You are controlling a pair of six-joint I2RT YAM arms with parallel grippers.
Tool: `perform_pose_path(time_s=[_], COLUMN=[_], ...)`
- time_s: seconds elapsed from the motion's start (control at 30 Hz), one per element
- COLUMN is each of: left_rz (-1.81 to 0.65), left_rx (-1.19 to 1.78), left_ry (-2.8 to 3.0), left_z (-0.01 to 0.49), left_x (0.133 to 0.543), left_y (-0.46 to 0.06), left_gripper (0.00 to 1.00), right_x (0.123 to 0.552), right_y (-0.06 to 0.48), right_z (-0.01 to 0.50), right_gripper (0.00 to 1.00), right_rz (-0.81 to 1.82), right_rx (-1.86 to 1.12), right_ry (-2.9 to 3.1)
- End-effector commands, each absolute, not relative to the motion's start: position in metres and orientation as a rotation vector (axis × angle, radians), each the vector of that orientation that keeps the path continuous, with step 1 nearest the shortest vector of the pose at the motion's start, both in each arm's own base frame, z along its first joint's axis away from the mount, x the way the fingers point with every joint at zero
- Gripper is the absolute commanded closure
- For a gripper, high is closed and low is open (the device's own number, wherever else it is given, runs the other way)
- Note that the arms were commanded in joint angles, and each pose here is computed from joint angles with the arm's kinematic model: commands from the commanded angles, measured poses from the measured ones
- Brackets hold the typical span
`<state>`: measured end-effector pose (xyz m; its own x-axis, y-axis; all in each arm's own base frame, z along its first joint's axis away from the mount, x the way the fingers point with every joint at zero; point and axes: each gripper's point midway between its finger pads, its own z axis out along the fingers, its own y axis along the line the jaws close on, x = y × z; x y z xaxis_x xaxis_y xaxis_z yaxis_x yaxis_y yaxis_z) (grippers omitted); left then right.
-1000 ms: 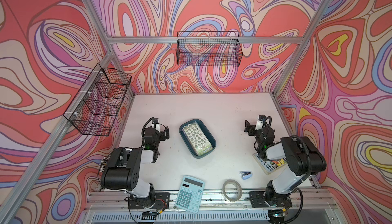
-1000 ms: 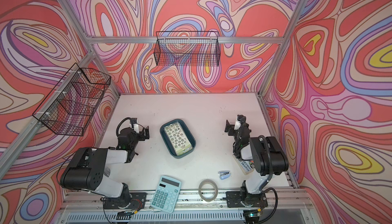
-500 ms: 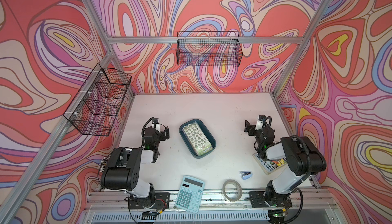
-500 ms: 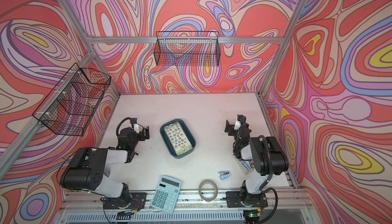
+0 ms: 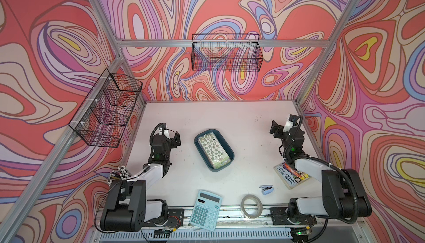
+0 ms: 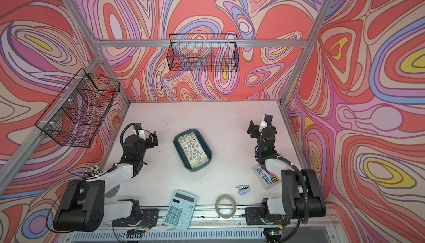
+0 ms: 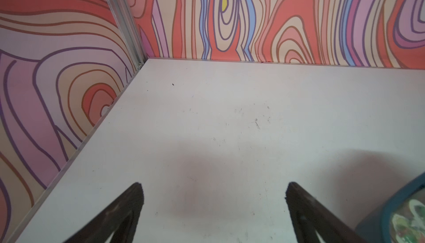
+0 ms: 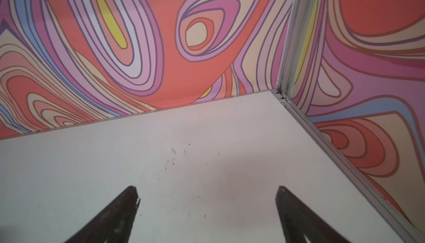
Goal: Take the stickers out of the storage box
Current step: Move the storage box to the center of the board.
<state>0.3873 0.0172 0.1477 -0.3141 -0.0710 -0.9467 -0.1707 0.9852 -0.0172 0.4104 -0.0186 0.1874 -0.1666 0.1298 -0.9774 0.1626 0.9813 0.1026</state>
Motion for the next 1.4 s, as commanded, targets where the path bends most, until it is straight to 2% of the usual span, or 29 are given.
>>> perform_pose_path(time_s=[0.0,0.13,0.3,0.43,0.5,0.6,0.67,0.73,0.8,0.9,1.03,1.23,1.37], left_rz=[0.17,0.149,0.136,0.014,-0.059,-0.235,-0.334,-0.389,-0.45,-0.535,-0.602,-0.695,-0.723], left_rx=[-0.36,-0.506,-0.965,-0.84,-0.78,-0.64,-0.586,-0.575,-0.577,-0.575,-0.578,-0.57,-0.557], left_ry=[1.944,1.885,1.838,1.971,2.07,2.162,2.191,2.224,2.246,2.252,2.259,2.297,2.355], left_z=[0.15,0.182,0.21,0.219,0.216,0.214,0.21,0.203,0.199,0.197,0.196,0.187,0.177], left_x=[0.383,0.383,0.355,0.375,0.385,0.399,0.402,0.401,0.397,0.393,0.388,0.382,0.374], left_y=[0.037,0.045,0.071,0.045,0.028,-0.005,-0.022,-0.03,-0.038,-0.049,-0.057,-0.069,-0.075], left_gripper=[0.0,0.0,0.0,0.0,0.01,0.14,0.16,0.12,0.0,0.0,0.0,0.0,0.11], right_x=[0.39,0.382,0.389,0.397,0.395,0.393,0.389,0.383,0.373,0.363,0.361,0.37,0.376], right_y=[-0.037,-0.035,-0.003,0.051,0.089,0.141,0.175,0.206,0.239,0.277,0.306,0.315,0.315], right_z=[0.184,0.206,0.206,0.202,0.2,0.189,0.175,0.158,0.143,0.126,0.111,0.087,0.08], right_gripper=[0.02,0.02,0.02,0.04,0.09,0.21,0.28,0.35,0.4,0.42,0.43,0.46,0.48], right_rz=[-0.114,-0.118,-0.041,0.015,0.048,0.121,0.16,0.187,0.23,0.3,0.431,0.443,0.425], right_rx=[0.37,0.411,0.361,0.171,0.043,-0.146,-0.286,-0.42,-0.546,-0.654,-0.67,-0.619,-0.565], right_ry=[1.778,1.783,1.957,2.067,2.093,2.147,2.199,2.254,2.294,2.321,2.351,2.416,2.442])
